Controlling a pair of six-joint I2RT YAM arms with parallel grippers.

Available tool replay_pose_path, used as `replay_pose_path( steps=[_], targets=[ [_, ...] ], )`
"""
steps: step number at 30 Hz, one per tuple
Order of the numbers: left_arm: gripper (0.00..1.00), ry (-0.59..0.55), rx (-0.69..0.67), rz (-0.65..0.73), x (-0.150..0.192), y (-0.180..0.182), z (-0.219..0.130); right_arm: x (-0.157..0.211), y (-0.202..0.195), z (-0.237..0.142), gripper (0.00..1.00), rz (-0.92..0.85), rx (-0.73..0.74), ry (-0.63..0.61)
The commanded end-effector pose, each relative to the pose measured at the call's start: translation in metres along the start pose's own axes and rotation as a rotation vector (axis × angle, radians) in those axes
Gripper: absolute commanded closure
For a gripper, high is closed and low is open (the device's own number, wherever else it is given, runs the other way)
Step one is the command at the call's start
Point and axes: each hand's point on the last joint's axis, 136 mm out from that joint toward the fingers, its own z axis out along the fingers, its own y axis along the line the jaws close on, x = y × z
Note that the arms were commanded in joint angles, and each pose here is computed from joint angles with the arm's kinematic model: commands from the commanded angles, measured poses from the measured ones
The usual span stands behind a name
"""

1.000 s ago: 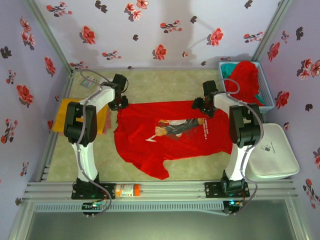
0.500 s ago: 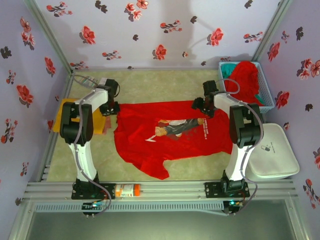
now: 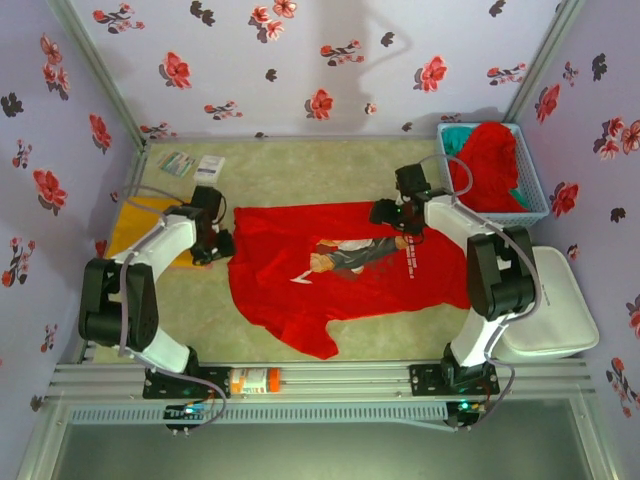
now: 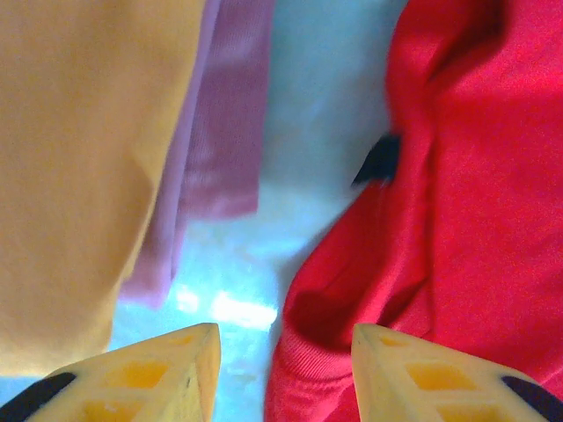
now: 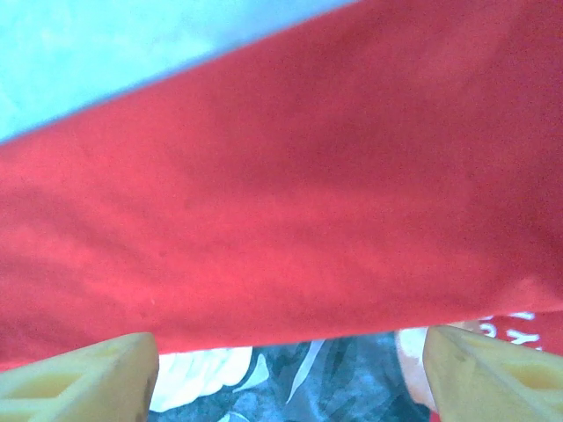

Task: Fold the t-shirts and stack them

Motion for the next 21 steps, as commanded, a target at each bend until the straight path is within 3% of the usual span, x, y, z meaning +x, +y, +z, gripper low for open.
replay_pose_path(
  steps=[1, 8, 14, 17, 21],
  targets=[
    [0.56, 0.029, 0.039, -0.022, 0.019, -0.003, 0.01, 0.016, 0.002, 0.008, 0.21, -0.035, 0.0, 0.026],
    [0.6, 0.039, 0.052, -0.017, 0.023, -0.012, 0.033, 0.034, 0.013, 0.028, 0.21, -0.037, 0.008, 0.069],
    [0.81, 0.068, -0.069, -0.015, 0.019, 0.004, 0.042, 0.038, 0.006, 0.042, 0.22, -0.004, 0.058, 0.096],
    [0.98, 0.08, -0.098, -0.002, 0.011, 0.008, 0.042, 0.038, 0.006, 0.053, 0.22, 0.013, 0.061, 0.111],
    [1.0, 0.081, -0.124, 0.011, -0.003, 0.011, 0.037, 0.029, 0.011, 0.065, 0.23, 0.024, 0.065, 0.12]
  ],
)
